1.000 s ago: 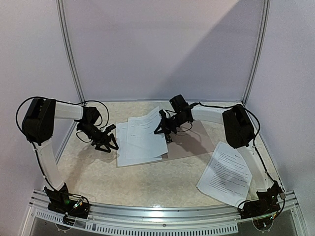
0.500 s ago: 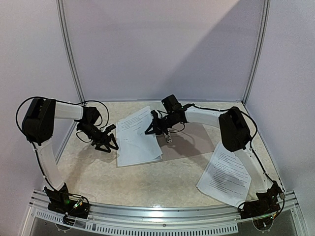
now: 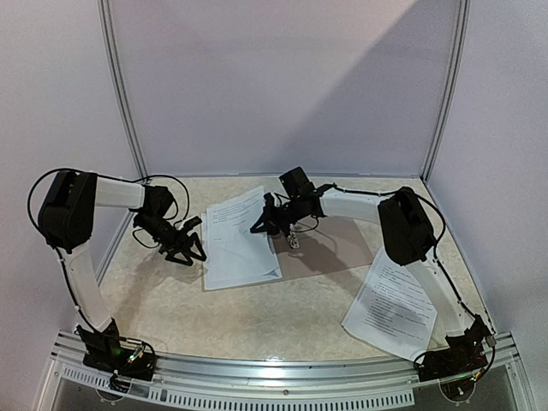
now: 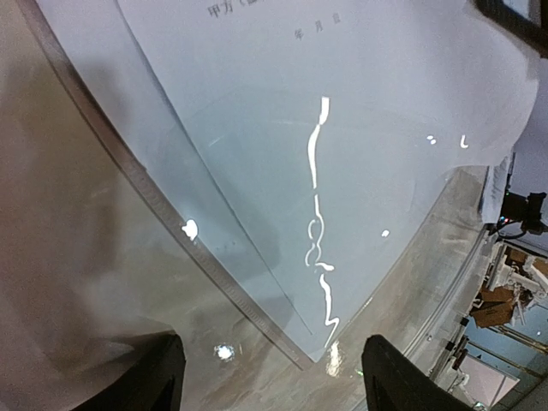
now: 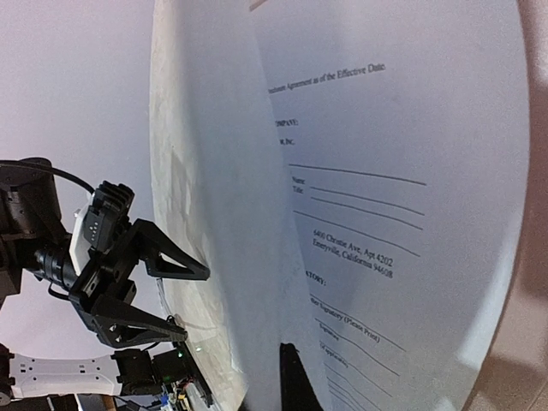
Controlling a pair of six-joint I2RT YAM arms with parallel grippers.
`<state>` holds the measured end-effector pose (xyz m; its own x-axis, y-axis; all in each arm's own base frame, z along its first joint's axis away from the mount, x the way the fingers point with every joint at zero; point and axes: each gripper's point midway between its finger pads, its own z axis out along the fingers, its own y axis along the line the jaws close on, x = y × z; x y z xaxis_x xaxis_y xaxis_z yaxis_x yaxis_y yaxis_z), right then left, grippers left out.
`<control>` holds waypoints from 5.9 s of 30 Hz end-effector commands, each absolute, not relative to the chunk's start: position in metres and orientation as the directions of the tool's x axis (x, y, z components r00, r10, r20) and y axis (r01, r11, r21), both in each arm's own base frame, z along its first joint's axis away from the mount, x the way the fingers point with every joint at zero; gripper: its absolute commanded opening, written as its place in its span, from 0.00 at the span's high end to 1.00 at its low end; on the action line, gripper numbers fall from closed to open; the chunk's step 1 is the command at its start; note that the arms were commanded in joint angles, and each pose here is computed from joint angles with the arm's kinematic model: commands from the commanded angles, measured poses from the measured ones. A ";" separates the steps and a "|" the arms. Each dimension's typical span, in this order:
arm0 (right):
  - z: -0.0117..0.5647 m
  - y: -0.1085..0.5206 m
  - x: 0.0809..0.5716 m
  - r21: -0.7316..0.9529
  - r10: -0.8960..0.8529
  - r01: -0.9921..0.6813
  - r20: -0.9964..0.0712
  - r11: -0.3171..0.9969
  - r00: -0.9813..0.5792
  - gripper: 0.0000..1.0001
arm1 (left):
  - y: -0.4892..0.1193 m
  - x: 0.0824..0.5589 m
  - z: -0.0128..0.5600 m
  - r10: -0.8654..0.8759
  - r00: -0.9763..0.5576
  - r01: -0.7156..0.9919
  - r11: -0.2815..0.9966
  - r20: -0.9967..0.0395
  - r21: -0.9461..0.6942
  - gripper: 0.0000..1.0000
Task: Put the files into the folder
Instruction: Insert the folder to form pockets on the folder.
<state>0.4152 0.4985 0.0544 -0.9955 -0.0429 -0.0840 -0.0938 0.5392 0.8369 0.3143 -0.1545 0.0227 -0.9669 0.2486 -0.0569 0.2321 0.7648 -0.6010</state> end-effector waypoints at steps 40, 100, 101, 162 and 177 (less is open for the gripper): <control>0.056 0.480 0.371 0.725 -0.146 -0.138 -0.052 0.675 -0.988 0.95 | -0.147 0.302 -0.001 0.268 -0.963 0.219 0.800 0.006 -0.558 0.26; 0.055 0.469 0.337 0.656 -0.270 -0.208 -0.007 0.726 -0.963 0.77 | -0.137 0.339 0.007 0.285 -0.954 0.295 0.836 -0.094 -0.463 0.23; 0.055 0.469 0.338 0.655 -0.267 -0.207 -0.007 0.727 -0.964 0.77 | -0.136 0.340 0.008 0.286 -0.953 0.299 0.838 -0.099 -0.456 0.23; 0.052 0.436 0.328 0.577 -0.236 -0.161 0.055 0.801 -0.970 0.78 | -0.138 0.273 0.037 0.440 -0.896 0.415 0.779 -0.062 -0.470 0.34; 0.043 0.432 0.312 0.599 -0.242 -0.127 0.115 0.791 -0.964 0.97 | -0.161 0.246 0.002 0.508 -0.855 0.386 0.758 0.105 -0.526 0.58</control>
